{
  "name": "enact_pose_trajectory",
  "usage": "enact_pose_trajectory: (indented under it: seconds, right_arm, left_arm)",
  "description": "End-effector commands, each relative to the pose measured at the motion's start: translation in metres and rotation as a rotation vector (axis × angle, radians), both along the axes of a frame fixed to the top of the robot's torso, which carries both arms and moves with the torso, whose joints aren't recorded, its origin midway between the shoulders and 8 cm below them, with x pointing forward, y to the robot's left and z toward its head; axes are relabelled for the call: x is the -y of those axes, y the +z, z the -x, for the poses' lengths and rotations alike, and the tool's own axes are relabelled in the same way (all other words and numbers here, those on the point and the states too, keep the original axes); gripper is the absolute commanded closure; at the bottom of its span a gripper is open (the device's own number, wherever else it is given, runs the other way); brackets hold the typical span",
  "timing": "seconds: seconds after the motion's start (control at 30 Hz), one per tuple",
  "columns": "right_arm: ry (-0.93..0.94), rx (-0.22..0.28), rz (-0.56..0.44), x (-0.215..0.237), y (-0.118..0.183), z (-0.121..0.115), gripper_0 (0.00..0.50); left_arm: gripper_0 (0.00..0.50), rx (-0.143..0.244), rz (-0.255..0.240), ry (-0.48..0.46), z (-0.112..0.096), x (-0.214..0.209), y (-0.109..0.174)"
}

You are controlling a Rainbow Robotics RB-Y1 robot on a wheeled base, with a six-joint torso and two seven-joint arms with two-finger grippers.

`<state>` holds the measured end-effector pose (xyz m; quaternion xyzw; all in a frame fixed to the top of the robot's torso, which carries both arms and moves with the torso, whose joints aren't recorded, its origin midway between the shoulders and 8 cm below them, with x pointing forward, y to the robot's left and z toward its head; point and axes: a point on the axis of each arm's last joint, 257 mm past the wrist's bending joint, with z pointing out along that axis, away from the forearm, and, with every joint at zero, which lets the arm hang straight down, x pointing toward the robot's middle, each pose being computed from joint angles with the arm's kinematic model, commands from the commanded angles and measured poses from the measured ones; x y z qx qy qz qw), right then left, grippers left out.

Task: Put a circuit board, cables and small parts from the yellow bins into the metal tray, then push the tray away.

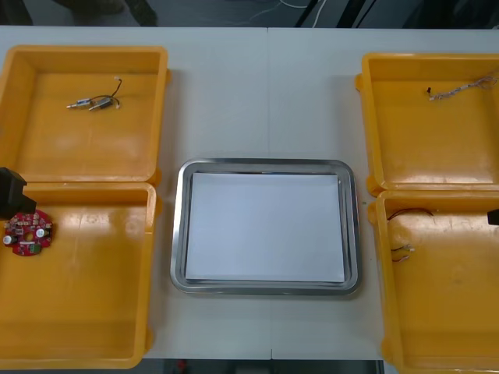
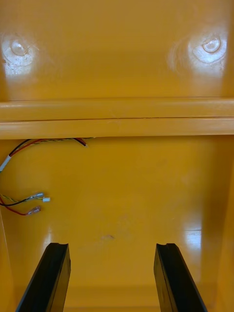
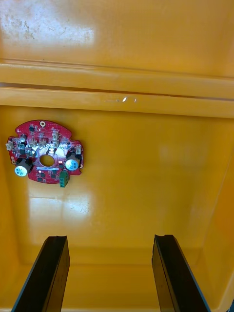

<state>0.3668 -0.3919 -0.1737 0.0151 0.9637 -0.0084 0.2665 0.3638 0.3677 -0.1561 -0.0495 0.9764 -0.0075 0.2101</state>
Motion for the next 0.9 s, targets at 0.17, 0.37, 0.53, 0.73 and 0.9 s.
enact_pose_trajectory:
  seconds: [0.17, 0.37, 0.53, 0.73, 0.9]
  right_arm:
    - [-0.048, -0.001, 0.012, 0.0148, 0.0056, 0.0055, 0.000]
    - [-0.048, -0.001, 0.012, 0.0148, 0.0056, 0.0055, 0.000]
    - [-0.048, -0.001, 0.012, 0.0148, 0.0056, 0.0055, 0.000]
    - [-0.048, -0.001, 0.012, 0.0148, 0.0056, 0.0055, 0.000]
    - [-0.048, -0.001, 0.012, 0.0148, 0.0056, 0.0055, 0.000]
  left_arm:
    - [0.000, 0.015, -0.085, -0.058, 0.0051, -0.0162, 0.0124]
    - [0.000, 0.015, -0.085, -0.058, 0.0051, -0.0162, 0.0124]
    - [0.000, 0.015, -0.085, -0.058, 0.0051, -0.0162, 0.0124]
    - [0.000, 0.015, -0.085, -0.058, 0.0051, -0.0162, 0.0124]
    - [0.000, 0.015, -0.085, -0.058, 0.0051, -0.0162, 0.0124]
